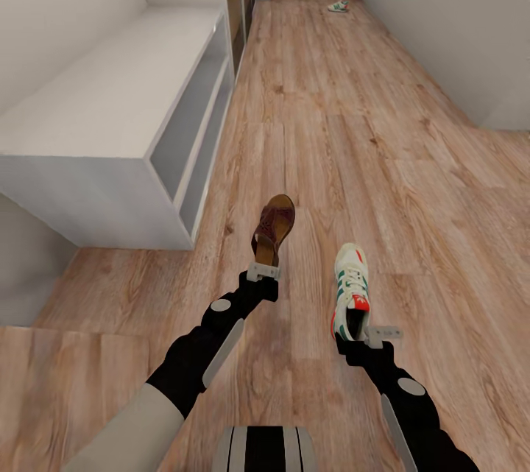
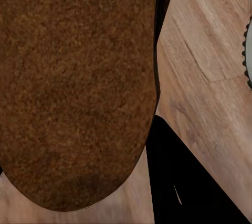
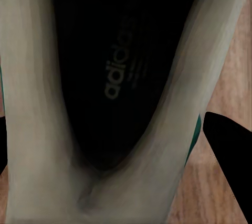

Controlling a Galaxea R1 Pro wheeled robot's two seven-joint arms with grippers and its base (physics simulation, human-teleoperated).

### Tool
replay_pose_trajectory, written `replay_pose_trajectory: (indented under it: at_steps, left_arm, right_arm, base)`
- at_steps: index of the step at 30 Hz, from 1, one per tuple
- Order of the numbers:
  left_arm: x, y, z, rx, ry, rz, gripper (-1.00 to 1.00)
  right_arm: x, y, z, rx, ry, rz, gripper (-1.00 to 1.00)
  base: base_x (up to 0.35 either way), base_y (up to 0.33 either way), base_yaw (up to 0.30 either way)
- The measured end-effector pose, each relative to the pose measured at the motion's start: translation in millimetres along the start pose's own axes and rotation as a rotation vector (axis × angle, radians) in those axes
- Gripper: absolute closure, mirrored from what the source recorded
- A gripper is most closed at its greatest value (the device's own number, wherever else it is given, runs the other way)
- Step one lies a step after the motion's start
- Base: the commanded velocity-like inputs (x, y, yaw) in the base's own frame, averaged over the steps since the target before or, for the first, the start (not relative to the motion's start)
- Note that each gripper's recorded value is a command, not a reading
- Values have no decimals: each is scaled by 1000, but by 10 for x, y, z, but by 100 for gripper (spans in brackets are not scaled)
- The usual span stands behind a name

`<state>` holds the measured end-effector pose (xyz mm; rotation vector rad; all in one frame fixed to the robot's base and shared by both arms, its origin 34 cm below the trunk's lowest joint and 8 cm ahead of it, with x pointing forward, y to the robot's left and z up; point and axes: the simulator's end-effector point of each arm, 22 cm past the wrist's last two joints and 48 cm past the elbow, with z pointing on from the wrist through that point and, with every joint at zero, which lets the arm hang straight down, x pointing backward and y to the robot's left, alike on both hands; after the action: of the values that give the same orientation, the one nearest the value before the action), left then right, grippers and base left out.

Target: Pick up the two gym shoes and the two sandals from the corridor floor and place them onto the hallstand (shoe rack) in the corridor, making sure they are on the rack and not on the floor. Arrange them so the two gym shoes are next to each other and the two sandals are next to each other.

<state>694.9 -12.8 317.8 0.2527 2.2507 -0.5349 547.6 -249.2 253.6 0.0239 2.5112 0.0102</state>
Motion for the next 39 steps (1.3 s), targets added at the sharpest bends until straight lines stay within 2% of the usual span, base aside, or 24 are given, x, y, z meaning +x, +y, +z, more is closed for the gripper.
replay_pose_trajectory:
  at_steps: [29,39]
  left_arm:
    - [-902,-227,-465,-2,-141,72,100]
    - [-894,-225,-465,0,-141,68,100]
  right_arm:
    - [-745,-9,-446,2,-160,3,100]
    - [-742,15,-444,-4,-159,1,100]
  base:
    - [0,0,0]
    - [0,0,0]
